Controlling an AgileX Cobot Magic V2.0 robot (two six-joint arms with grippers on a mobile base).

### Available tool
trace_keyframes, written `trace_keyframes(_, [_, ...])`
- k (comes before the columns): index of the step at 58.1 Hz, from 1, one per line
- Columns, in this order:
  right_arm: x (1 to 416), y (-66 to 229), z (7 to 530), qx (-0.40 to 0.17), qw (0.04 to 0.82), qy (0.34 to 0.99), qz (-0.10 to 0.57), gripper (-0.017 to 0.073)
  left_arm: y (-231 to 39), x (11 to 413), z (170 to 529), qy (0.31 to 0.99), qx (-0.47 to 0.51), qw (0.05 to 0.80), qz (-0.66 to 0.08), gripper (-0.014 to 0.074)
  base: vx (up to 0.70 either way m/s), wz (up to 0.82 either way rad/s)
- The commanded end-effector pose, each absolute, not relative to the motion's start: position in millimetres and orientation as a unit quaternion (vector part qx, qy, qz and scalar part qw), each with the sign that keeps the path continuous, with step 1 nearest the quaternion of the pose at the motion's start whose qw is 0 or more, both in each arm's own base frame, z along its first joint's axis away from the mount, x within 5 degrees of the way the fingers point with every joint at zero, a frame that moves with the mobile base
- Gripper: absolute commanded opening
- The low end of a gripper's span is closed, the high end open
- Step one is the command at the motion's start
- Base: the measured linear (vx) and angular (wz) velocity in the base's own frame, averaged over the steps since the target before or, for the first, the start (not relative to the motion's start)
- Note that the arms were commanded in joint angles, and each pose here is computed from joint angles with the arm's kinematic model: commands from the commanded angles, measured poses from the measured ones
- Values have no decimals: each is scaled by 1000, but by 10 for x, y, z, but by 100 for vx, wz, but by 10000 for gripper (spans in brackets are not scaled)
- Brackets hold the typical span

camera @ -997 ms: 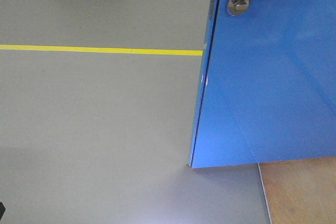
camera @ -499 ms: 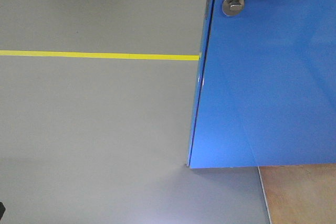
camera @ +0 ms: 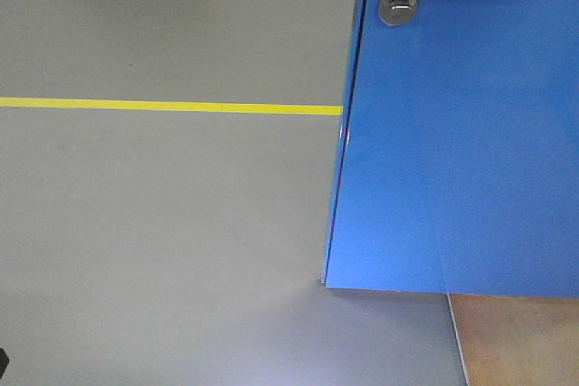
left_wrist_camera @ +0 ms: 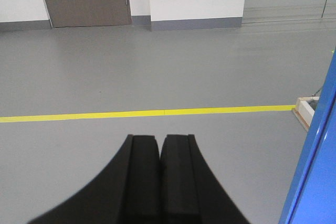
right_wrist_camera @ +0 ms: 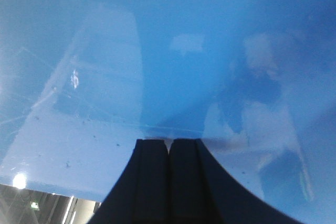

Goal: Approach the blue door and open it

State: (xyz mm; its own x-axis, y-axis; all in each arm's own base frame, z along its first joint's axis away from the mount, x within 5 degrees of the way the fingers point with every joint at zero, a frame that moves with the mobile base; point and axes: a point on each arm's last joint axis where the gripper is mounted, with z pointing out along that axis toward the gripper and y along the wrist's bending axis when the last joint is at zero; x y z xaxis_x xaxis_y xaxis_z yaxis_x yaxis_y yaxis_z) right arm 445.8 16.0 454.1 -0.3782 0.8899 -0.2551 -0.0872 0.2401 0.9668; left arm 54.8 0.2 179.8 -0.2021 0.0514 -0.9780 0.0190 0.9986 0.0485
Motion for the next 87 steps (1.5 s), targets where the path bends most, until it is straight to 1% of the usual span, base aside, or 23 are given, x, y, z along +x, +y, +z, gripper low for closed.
trace_keyframes(1, [4284,82,4897,310,512,593,539,8,-4,540,1985,733,20,680,8,73,13,-1])
trace_keyframes(33, [4284,82,4898,310,512,592,539,8,-4,540,1985,733,20,680,8,73,9,-2])
trace_keyframes(68, [4290,80,4889,309,514,595,535,8,-4,540,1985,733,20,680,8,73,1,-1])
trace_keyframes(72, [4299,53,4872,299,535,608,504,8,-4,540,1985,733,20,680,8,73,0,0])
trace_keyframes(79, [4257,24,4826,243,575,674,396,8,-4,540,1985,733,20,680,8,73,0,0])
trace_keyframes(80, [4238,22,4805,221,582,697,356,8,-4,540,1985,733,20,680,8,73,0,0])
trace_keyframes(82, [4190,36,4812,196,587,719,315,8,-4,540,1985,733,20,680,8,73,0,0])
trace_keyframes(83, [4173,47,4795,178,588,736,282,8,-4,540,1985,733,20,680,8,73,0,0])
trace_keyframes(87, [4076,63,4807,132,592,770,197,8,-4,540,1985,733,20,680,8,73,0,0])
